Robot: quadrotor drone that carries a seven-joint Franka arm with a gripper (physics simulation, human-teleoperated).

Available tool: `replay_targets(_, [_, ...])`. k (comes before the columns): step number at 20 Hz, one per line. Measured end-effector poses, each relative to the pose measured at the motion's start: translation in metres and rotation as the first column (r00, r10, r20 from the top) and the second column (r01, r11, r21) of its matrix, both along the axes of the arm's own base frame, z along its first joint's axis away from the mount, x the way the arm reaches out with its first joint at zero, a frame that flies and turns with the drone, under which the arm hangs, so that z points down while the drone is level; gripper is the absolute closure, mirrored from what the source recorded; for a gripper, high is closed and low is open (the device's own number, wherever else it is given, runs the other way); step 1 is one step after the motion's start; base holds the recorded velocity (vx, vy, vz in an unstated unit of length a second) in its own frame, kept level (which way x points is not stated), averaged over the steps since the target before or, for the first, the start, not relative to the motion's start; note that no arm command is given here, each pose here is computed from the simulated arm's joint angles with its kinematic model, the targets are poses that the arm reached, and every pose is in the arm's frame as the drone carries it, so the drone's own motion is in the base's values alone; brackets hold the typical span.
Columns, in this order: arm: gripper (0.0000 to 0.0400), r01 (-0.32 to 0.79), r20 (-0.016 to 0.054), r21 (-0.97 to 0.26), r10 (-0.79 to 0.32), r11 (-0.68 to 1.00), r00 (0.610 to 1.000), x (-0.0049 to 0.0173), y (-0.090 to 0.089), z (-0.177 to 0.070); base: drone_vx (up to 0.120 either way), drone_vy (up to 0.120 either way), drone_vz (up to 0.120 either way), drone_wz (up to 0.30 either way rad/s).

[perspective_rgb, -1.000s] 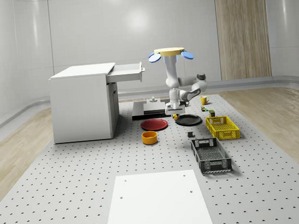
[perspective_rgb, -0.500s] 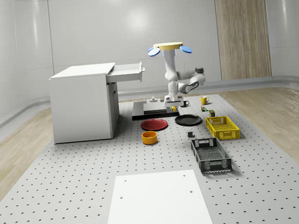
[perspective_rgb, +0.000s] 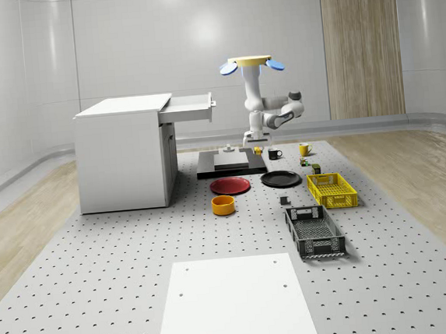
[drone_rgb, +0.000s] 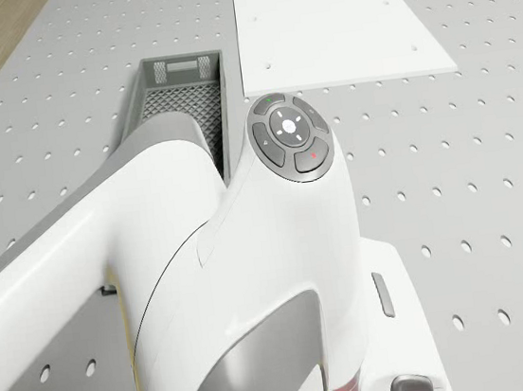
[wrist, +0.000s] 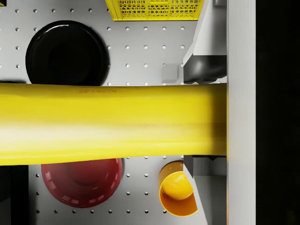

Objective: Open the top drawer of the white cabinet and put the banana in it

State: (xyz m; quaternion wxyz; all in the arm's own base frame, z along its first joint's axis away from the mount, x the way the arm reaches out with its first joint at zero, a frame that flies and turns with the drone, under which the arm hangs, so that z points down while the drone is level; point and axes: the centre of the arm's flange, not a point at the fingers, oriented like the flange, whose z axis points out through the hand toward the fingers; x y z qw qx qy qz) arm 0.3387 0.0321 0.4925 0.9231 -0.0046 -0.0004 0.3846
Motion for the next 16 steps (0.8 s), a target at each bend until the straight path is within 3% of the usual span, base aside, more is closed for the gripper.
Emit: replay_targets(16, [0.0207, 0.0, 0.0, 0.0, 0.0, 1.0, 1.0, 0.0, 0.0, 0.0, -0.12, 0.0, 0.12, 0.0])
